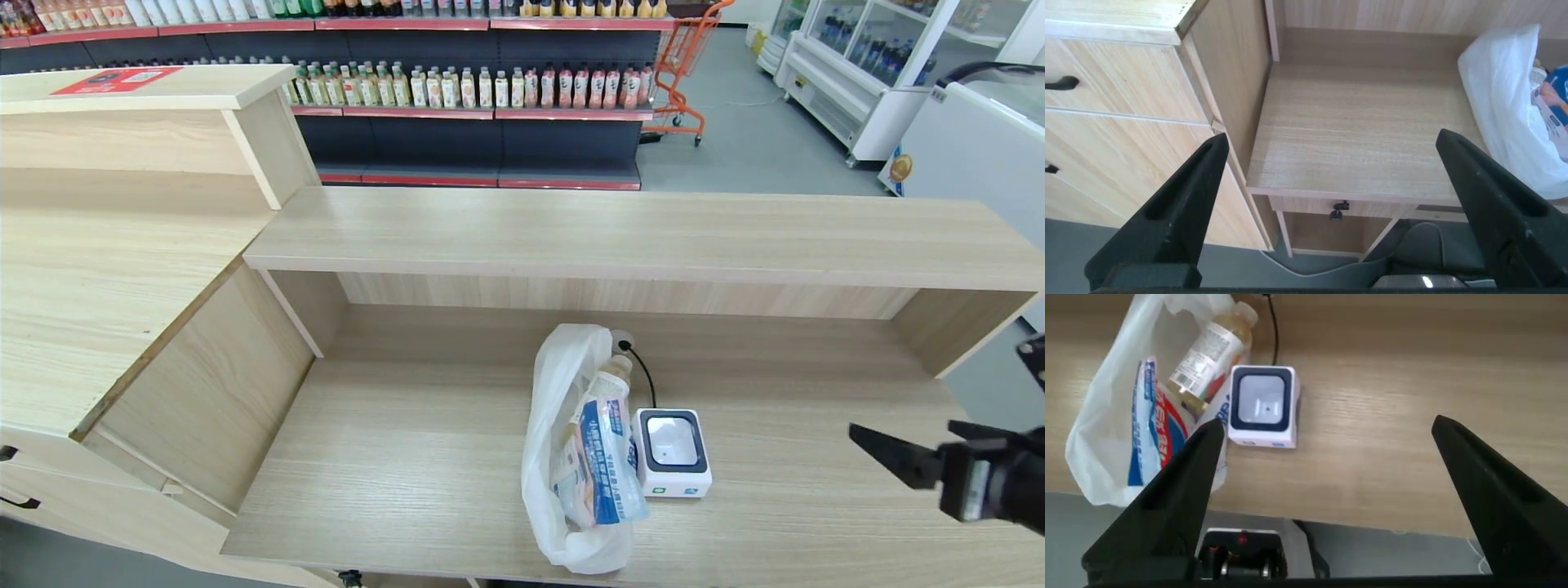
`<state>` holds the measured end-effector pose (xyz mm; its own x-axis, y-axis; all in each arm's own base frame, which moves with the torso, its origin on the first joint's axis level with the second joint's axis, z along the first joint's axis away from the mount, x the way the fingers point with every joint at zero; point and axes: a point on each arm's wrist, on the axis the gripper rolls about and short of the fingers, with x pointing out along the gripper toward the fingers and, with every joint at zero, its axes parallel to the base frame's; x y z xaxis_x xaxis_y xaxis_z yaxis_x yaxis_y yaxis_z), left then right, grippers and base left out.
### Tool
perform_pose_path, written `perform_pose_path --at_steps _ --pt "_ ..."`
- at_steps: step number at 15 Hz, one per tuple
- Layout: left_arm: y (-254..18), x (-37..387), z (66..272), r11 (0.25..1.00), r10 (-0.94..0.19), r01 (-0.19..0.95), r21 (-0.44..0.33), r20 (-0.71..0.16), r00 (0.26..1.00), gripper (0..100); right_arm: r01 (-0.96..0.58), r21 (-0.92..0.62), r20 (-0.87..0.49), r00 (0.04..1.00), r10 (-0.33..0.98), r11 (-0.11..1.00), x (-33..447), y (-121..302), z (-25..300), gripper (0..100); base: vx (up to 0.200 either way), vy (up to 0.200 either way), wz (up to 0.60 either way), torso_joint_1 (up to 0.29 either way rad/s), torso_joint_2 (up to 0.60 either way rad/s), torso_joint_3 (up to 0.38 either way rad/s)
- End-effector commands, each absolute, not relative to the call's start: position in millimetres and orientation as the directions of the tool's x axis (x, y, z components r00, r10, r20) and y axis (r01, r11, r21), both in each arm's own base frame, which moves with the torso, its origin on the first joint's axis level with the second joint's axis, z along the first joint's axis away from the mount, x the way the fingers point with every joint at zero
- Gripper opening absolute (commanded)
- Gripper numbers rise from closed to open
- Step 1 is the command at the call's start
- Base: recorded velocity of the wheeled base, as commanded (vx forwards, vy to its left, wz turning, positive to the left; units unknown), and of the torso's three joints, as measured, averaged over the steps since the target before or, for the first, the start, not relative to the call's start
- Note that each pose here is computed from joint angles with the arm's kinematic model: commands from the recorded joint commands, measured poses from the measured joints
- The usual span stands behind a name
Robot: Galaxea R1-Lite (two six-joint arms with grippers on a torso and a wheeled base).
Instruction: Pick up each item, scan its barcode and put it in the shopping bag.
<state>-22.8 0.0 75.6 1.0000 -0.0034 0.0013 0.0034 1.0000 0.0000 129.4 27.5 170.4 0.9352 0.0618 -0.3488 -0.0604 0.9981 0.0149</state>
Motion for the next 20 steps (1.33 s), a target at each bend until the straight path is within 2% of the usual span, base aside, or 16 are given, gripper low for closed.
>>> perform_pose_path --at_steps 1,3,5,6,8,9,11,16,20 --pt "0.0 -22.8 75.6 1.000 -0.003 0.003 -0.002 0.002 1.000 100 0.004 0.021 -0.264 0.965 0.002 1.000 53.1 6.3 141.6 100 0.000 0.000 0.00 0.000 0.00 0.000" --pt "0.0 -22.8 75.6 1.000 -0.003 0.003 0.000 0.002 1.000 100 -0.072 0.049 -0.201 0.976 0.081 0.996 20.4 1.6 106.2 100 0.000 0.000 0.00 0.000 0.00 0.000" --pt "0.0 -22.8 75.6 1.000 -0.003 0.003 0.000 0.002 1.000 100 -0.054 0.028 -0.145 0.988 0.058 0.998 -2.9 -0.3 87.7 100 0.000 0.000 0.00 0.000 0.00 0.000" --pt "0.0 -22.8 75.6 1.000 -0.003 0.003 0.000 0.002 1.000 100 -0.061 0.029 -0.159 0.985 0.065 0.998 -7.7 -0.1 82.1 100 0.000 0.000 0.00 0.000 0.00 0.000" --pt "0.0 -22.8 75.6 1.000 -0.003 0.003 0.000 0.002 1.000 100 -0.144 -0.009 0.012 0.990 0.144 0.990 -23.5 2.8 80.1 100 0.000 0.000 0.00 0.000 0.00 0.000" --pt "0.0 -22.8 75.6 1.000 -0.005 0.005 -0.002 0.002 1.000 100 -0.165 -0.060 0.041 0.985 0.168 0.984 -23.3 3.7 80.0 100 0.000 0.000 0.00 0.000 0.00 0.000" --pt "0.0 -22.8 75.6 1.000 -0.003 0.003 0.000 0.002 1.000 100 -0.039 -0.052 0.049 0.998 0.041 0.998 -22.8 0.9 80.7 100 0.000 0.000 0.00 0.000 0.00 0.000" --pt "0.0 -22.8 75.6 1.000 -0.003 0.003 -0.002 0.002 1.000 100 -0.029 -0.051 0.058 0.998 0.032 0.998 -22.9 0.7 81.6 100 0.000 0.000 0.00 0.000 0.00 0.000" --pt "0.0 -22.8 75.6 1.000 -0.003 0.003 -0.002 0.002 1.000 100 -0.039 -0.089 0.006 0.999 0.040 0.995 -22.7 0.9 76.3 100 0.000 0.000 0.00 0.000 0.00 0.000"
